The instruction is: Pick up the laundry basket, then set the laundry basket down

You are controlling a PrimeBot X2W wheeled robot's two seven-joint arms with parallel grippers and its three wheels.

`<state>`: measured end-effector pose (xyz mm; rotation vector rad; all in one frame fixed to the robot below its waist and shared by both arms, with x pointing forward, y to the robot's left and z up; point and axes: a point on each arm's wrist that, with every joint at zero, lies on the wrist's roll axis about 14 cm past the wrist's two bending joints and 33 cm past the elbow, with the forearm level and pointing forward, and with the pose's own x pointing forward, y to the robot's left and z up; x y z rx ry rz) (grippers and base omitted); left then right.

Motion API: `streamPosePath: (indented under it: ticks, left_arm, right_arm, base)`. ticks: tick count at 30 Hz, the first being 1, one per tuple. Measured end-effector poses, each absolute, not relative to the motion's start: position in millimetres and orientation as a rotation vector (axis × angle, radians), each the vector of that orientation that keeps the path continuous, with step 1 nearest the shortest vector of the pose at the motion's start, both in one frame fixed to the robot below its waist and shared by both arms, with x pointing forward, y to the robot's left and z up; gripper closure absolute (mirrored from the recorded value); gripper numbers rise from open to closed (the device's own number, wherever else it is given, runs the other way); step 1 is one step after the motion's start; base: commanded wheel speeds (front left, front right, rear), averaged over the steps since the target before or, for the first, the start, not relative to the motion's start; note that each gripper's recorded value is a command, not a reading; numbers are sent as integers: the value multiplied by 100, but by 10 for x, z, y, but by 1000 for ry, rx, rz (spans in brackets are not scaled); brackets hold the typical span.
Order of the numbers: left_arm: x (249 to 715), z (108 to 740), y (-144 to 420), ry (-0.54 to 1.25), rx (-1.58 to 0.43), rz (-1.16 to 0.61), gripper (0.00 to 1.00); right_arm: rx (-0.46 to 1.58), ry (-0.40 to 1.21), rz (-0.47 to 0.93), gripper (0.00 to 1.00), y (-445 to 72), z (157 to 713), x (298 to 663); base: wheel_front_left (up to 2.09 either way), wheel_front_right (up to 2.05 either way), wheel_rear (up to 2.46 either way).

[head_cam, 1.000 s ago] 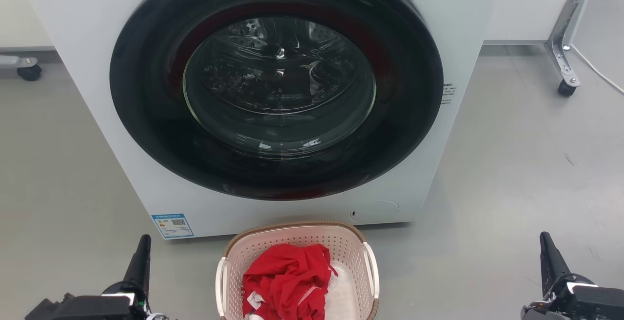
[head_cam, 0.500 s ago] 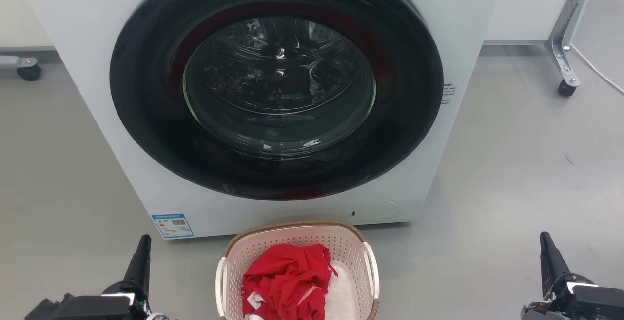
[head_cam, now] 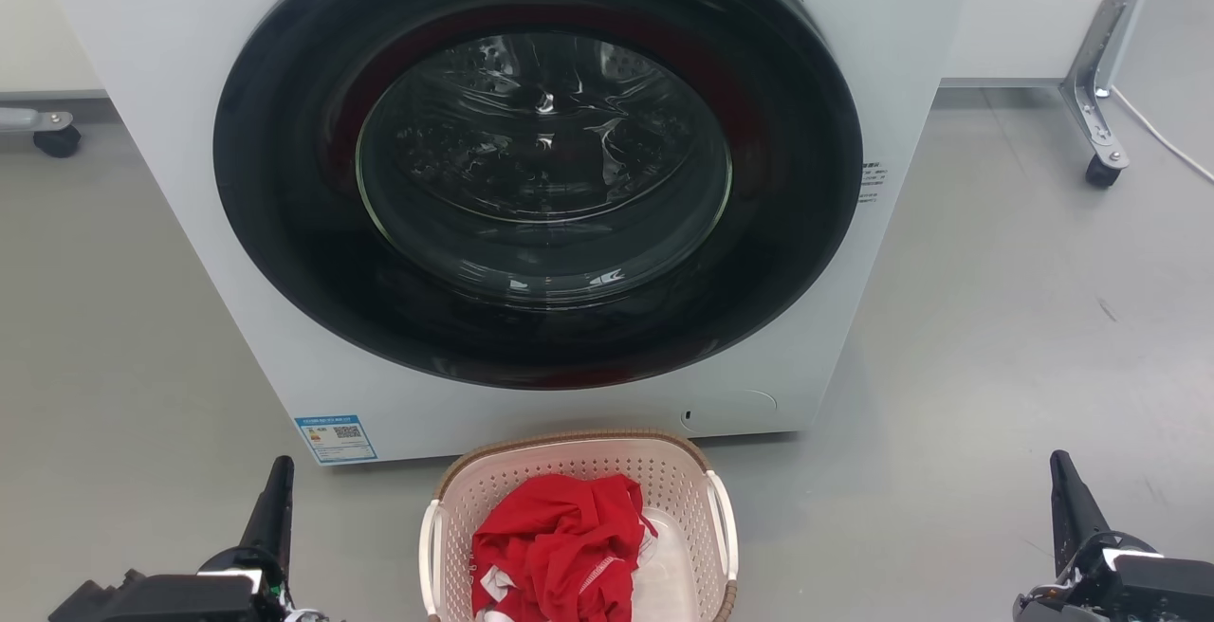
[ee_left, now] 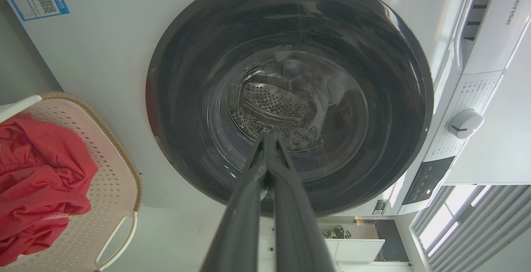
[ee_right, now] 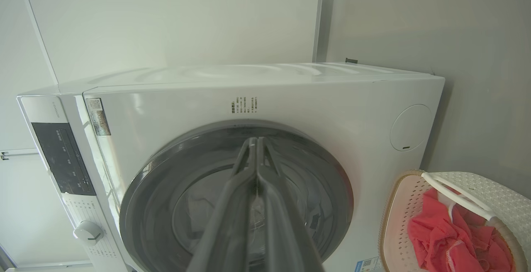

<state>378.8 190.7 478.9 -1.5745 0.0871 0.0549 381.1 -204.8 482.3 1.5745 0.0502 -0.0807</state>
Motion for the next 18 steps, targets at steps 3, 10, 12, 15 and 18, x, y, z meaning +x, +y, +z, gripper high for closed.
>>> streamPosePath:
  ticks: [3, 10, 12, 15, 18]
  left_arm:
    - [3789, 4789, 1907, 87, -1574, 55, 100]
    - [3789, 4789, 1906, 87, -1575, 55, 100]
    - [3789, 4789, 1906, 87, -1575, 55, 100]
    - [3789, 4790, 1906, 87, -1575, 55, 100]
    - [3789, 4790, 1906, 87, -1575, 55, 100]
  right_arm:
    - [1574, 50, -81, 100, -2047, 4823, 3811]
    - [1574, 50, -81, 100, -2048, 4823, 3811]
    - [1574, 50, -81, 100, -2048, 4823, 3811]
    - [1574, 50, -81, 100, -2048, 4823, 3811]
    - [1574, 50, -81, 100, -2048, 4823, 3811]
  base:
    - [0, 0, 0]
    - [0, 0, 0]
    - [0, 0, 0]
    - [0, 0, 0]
    - [0, 0, 0]
